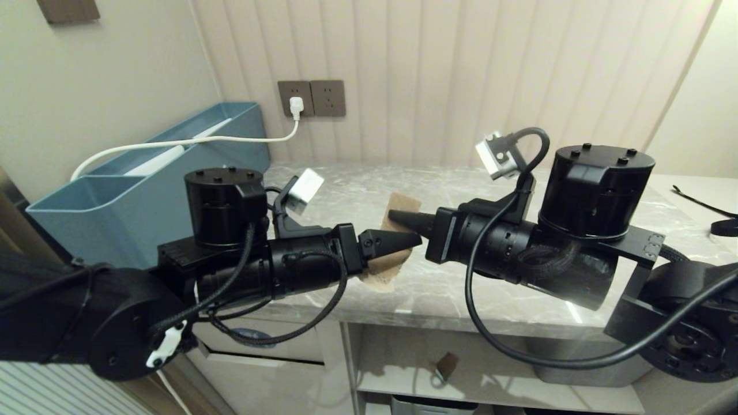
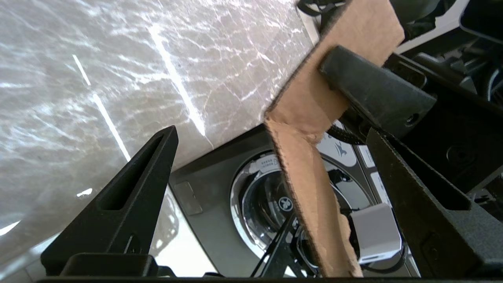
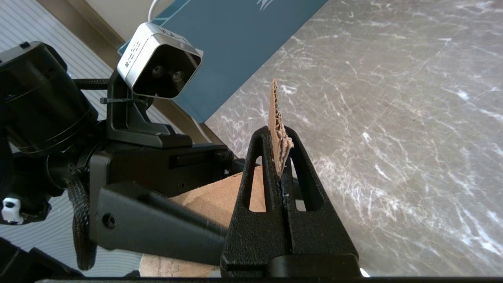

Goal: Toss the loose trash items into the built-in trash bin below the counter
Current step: Hand it to the other hand

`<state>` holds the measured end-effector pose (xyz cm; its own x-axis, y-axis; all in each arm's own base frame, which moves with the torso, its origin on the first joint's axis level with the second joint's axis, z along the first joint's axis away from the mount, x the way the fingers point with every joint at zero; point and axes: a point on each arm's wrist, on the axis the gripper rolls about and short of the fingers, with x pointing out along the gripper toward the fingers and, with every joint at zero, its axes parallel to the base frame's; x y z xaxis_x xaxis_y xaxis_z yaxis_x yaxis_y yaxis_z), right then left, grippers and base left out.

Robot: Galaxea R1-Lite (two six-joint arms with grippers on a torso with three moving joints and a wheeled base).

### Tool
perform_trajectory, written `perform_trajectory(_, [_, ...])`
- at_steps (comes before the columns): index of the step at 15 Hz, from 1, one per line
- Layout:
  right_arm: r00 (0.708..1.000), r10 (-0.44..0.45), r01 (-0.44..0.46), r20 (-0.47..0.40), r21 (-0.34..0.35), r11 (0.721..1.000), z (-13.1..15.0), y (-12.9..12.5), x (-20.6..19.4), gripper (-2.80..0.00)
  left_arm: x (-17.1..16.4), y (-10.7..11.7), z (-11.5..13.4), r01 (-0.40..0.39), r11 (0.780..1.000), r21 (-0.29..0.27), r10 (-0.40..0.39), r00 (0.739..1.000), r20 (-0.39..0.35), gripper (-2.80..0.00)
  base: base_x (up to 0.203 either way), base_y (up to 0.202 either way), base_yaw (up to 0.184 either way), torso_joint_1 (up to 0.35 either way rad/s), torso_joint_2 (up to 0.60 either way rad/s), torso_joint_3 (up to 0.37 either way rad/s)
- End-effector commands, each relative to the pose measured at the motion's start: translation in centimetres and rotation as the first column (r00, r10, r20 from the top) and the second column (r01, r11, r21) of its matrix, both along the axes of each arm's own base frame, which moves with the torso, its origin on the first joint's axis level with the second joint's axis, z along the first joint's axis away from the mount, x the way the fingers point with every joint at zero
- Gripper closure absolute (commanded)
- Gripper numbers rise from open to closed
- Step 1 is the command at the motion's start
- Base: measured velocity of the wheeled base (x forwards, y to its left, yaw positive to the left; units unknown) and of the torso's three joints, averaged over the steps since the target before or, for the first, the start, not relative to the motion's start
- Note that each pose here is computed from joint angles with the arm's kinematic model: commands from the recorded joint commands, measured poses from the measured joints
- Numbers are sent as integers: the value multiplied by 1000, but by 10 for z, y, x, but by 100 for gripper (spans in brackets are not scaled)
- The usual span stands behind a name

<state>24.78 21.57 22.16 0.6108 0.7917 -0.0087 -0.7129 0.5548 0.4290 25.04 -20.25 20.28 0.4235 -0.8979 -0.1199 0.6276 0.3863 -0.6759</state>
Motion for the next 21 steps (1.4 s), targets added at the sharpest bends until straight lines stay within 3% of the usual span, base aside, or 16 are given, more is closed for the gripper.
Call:
perform_trajectory(1, [1000,2,-2,6,7,1000,2,-1,-2,0,-1,1,4,1,1000,-11,-1,1000,8,0,0,0,0,0,0,0])
perform_trajectory(13, [1000,-21,21,-7,22,1000,4,-2,-2,0,-18,1,2,37,999,-4,-37,999,-4,0,0,0,0,0,0,0])
perform_trajectory(14, [1000,-23,23,-8,23,999,4,-2,-2,-280,-18,1,1,37,999,-3,-37,999,-4,0,0,0,0,0,0,0])
perform_trajectory(17, [997,-79,79,-9,21,997,3,-7,2,-280,-15,2,0,18,1000,3,-18,1000,-4,0,0,0,0,0,0,0])
perform_trajectory(19, [995,-98,98,-2,27,995,7,-16,0,-280,-8,2,-2,-73,997,10,73,997,8,0,0,0,0,0,0,0])
perform_trajectory(21, [990,-143,142,18,40,989,15,-36,-3,-280,9,8,-7,-193,981,-3,193,980,43,0,0,0,0,0,0,0])
